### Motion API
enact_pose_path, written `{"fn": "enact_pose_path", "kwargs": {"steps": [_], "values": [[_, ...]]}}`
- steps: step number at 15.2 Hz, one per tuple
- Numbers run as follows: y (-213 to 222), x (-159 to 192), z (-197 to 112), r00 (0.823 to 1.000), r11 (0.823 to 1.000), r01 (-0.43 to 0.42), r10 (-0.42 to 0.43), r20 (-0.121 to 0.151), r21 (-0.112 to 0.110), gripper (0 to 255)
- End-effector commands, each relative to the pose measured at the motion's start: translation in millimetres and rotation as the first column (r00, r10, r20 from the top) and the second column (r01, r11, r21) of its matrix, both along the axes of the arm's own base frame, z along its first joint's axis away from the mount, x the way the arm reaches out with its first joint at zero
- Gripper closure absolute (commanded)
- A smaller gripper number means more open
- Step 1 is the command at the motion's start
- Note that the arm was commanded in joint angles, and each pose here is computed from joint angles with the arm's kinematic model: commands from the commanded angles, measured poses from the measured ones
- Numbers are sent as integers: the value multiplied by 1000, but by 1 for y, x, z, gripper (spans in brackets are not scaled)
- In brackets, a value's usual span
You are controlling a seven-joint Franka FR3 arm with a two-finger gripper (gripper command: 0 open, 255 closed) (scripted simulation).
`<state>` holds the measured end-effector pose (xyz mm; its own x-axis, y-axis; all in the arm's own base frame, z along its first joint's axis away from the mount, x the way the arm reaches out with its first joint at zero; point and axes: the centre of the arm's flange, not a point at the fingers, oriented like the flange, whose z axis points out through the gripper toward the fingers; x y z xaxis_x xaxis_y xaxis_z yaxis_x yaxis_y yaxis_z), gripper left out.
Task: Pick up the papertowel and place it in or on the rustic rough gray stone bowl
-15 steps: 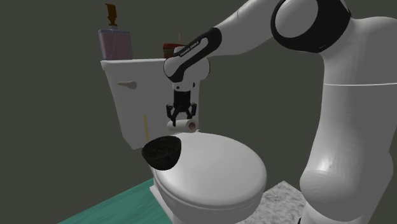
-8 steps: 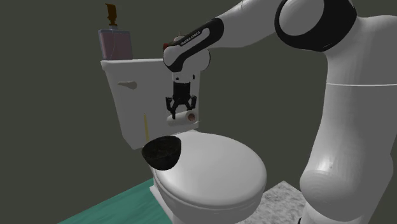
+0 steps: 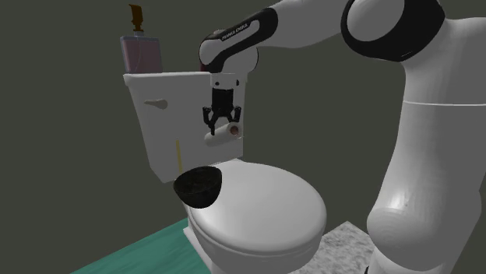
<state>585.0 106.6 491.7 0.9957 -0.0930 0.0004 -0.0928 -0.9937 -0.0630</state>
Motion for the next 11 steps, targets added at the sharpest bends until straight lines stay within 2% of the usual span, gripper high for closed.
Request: {"fn": "enact_pose_path", "kwargs": {"steps": [1,2,11], "values": [[1,0,10,1000,1000,0,0,0,0,255],[1,0,13,1000,1000,0,0,0,0,255],[90,-78,20,1000,1000,0,0,0,0,255]]}}
